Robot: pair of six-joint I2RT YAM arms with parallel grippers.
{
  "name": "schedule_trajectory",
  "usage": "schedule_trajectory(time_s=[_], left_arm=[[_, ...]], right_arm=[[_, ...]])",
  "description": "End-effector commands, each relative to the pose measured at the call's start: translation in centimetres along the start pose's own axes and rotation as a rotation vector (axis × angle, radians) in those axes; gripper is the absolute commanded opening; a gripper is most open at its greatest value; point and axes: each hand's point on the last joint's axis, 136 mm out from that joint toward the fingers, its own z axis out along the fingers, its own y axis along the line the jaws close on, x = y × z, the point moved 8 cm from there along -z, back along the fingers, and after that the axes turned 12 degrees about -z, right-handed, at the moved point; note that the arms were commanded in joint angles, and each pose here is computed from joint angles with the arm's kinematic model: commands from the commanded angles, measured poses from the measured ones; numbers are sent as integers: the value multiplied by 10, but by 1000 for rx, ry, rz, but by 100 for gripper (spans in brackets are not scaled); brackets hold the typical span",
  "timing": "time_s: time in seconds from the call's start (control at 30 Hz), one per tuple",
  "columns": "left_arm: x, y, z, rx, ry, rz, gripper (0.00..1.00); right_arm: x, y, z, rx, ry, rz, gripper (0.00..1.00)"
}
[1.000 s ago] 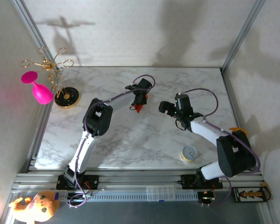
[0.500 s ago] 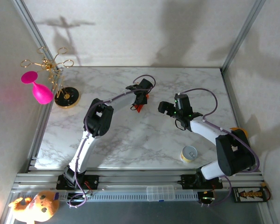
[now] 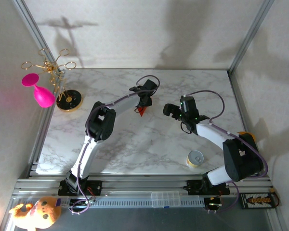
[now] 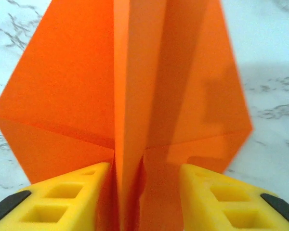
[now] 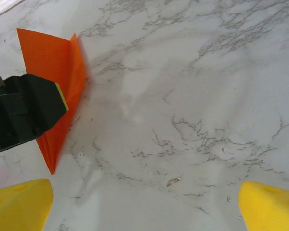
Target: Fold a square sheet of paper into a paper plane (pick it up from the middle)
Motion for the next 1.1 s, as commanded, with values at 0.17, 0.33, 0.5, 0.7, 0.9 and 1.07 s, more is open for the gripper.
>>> schedule_trajectory(time_s=[0.17, 0.33, 0.5, 0.7, 0.9, 1.07], left_arm=[[-39, -7, -68, 60, -124, -68, 44], [-56, -2, -109, 107, -207, -106, 45], [-73, 27, -177, 178, -383, -180, 53], [-66, 111, -239, 163, -684, -289, 82], [-29, 212, -246, 10, -890, -399, 99], [6, 285, -233, -68, -1007, -501, 99]], right_arm=[[-27, 3, -13, 34, -85, 5, 99], [-46, 3, -27, 89, -147, -19, 99], [-76, -3, -59, 236, -289, -63, 99], [-91, -19, -99, 403, -495, -106, 99], [-73, -46, -117, 553, -599, -160, 99], [-42, -73, -110, 660, -599, -241, 99]])
